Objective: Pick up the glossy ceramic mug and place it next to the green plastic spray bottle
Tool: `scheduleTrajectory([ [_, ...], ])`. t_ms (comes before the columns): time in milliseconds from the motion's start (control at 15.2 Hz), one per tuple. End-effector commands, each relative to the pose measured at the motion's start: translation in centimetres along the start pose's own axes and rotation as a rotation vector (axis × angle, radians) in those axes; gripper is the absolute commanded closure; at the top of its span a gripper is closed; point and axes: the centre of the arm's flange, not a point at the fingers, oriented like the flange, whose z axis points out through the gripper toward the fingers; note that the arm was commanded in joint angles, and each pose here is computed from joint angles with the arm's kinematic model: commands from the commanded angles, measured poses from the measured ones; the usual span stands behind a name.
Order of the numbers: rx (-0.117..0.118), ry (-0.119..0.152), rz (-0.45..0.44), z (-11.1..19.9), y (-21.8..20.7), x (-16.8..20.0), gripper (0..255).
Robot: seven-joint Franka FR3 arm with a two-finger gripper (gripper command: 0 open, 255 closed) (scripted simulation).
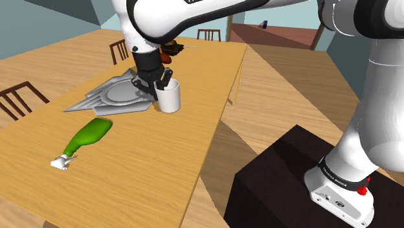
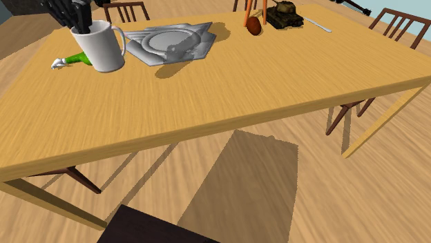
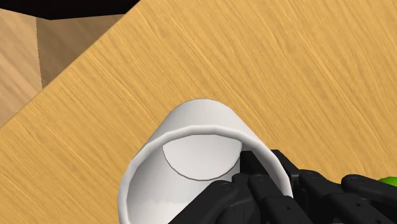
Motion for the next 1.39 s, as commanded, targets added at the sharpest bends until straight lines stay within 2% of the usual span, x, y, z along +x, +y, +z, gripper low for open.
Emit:
scheduleTrajectory([
  [0, 0.0, 0.001, 0.002, 0.2, -2.2, -0.9, 255],
  [924, 0.0, 0.001, 0.002, 2.0, -19.2, -8.1, 255],
  [1320, 0.0, 0.001, 0.002, 4.7, -20.1, -8.6, 255],
])
